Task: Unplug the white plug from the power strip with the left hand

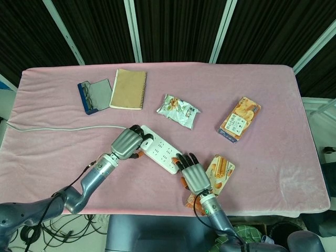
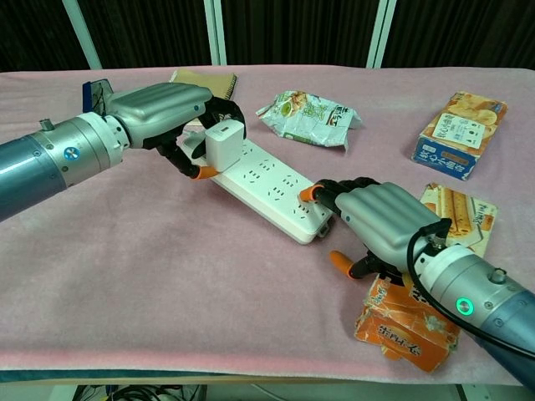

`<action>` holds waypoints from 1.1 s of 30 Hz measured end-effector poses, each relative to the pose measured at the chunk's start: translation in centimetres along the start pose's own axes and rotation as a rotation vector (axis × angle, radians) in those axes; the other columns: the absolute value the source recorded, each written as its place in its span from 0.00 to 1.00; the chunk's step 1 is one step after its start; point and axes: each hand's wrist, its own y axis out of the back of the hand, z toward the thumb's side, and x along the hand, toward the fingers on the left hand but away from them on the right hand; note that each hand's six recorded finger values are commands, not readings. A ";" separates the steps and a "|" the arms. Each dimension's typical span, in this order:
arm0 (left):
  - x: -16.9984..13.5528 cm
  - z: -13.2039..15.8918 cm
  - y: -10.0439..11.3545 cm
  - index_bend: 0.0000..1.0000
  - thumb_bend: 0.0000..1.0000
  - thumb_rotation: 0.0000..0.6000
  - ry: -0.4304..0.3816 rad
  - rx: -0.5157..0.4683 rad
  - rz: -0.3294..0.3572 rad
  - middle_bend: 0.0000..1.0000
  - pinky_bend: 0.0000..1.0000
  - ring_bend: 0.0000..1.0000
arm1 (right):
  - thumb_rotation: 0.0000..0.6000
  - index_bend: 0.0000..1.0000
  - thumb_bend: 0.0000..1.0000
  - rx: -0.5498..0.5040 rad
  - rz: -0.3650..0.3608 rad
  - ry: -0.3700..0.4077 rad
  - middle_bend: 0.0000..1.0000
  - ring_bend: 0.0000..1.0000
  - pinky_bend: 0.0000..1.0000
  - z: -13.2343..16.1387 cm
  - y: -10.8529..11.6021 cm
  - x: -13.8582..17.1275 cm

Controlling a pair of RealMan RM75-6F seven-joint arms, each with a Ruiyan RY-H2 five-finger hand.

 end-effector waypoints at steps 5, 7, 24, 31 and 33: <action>-0.2 0.1 0.2 0.72 0.67 1.00 -0.033 0.007 0.016 0.73 0.27 0.35 | 1.00 0.20 0.36 0.003 0.012 0.005 0.11 0.13 0.11 0.0 -0.3 0.1; -0.2 0.1 0.2 0.72 0.67 1.00 -0.036 0.006 0.012 0.73 0.27 0.35 | 1.00 0.21 0.36 0.005 0.017 0.011 0.12 0.13 0.11 0.2 -0.4 0.2; -0.1 0.1 0.9 0.72 0.67 1.00 -0.016 0.070 -0.063 0.73 0.27 0.35 | 1.00 0.21 0.36 0.016 0.085 0.077 0.12 0.13 0.11 1.0 -1.4 0.5; -0.1 0.5 4.3 0.72 0.67 1.00 -0.025 0.047 0.020 0.73 0.27 0.35 | 1.00 0.19 0.36 -0.010 0.044 0.062 0.12 0.13 0.11 0.8 -0.4 0.3; -0.5 0.2 4.8 0.71 0.67 1.00 -0.018 0.056 0.013 0.73 0.27 0.35 | 1.00 0.17 0.36 -0.024 0.016 0.061 0.12 0.13 0.11 0.9 0.3 0.1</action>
